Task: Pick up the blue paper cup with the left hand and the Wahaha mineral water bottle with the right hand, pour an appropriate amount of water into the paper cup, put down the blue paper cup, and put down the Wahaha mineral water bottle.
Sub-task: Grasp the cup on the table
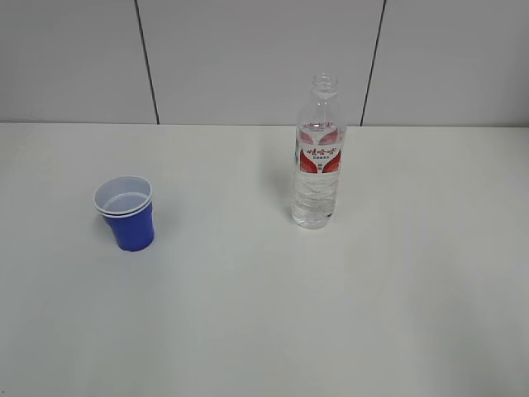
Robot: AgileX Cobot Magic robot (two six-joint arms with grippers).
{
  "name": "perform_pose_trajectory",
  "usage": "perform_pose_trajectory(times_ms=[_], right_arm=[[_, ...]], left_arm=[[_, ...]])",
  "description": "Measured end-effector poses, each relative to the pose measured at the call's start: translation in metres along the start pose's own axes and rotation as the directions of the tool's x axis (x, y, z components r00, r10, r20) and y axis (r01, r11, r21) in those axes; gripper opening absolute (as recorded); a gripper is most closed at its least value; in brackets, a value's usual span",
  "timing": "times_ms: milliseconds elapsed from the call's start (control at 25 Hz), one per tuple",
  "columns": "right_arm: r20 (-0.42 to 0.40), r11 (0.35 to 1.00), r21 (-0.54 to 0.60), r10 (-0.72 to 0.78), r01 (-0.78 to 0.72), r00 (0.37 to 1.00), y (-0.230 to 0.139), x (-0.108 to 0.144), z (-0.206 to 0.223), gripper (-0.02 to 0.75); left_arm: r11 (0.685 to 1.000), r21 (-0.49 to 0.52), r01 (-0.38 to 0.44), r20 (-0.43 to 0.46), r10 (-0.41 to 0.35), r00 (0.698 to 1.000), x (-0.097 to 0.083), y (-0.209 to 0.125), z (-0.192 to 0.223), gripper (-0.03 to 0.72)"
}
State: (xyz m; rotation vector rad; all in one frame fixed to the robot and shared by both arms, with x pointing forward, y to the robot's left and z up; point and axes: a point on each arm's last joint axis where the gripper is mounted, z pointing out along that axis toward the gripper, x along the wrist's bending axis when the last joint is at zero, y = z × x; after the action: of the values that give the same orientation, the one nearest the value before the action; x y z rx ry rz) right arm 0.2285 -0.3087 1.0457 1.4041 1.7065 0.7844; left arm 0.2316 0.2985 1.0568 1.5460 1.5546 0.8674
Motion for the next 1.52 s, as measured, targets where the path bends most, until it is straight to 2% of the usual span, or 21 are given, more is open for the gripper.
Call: perform_pose_trajectory(times_ms=[280,400,600,880,1120,1520], right_arm=[[0.0,1.0,0.0,0.0,0.0,1.0,0.0,0.0,0.0,0.586],[0.0,1.0,0.0,0.0,0.0,1.0,0.0,0.0,0.0,0.585],[0.0,1.0,0.0,0.0,0.0,1.0,0.0,0.0,0.0,0.586],[0.0,1.0,0.0,0.0,0.0,1.0,0.0,0.0,0.0,0.586],[0.0,1.0,0.0,0.0,0.0,1.0,0.0,0.0,0.0,0.585],[0.0,1.0,0.0,0.0,0.0,1.0,0.0,0.0,0.0,0.586]], left_arm=[[0.993,-0.113,0.018,0.03,-0.014,0.999,-0.003,0.027,-0.004,0.514],[0.991,-0.13,0.016,0.039,-0.01,0.999,-0.004,0.037,0.003,0.53],[0.977,-0.214,-0.007,0.07,0.023,0.997,-0.008,0.065,0.024,0.566],[0.977,-0.213,0.019,0.071,-0.004,0.997,-0.007,0.089,0.074,0.571],[0.989,-0.149,0.016,0.084,-0.004,0.996,-0.01,0.069,0.13,0.572],[0.998,-0.054,-0.045,0.13,0.052,0.99,-0.031,0.037,0.203,0.571]])
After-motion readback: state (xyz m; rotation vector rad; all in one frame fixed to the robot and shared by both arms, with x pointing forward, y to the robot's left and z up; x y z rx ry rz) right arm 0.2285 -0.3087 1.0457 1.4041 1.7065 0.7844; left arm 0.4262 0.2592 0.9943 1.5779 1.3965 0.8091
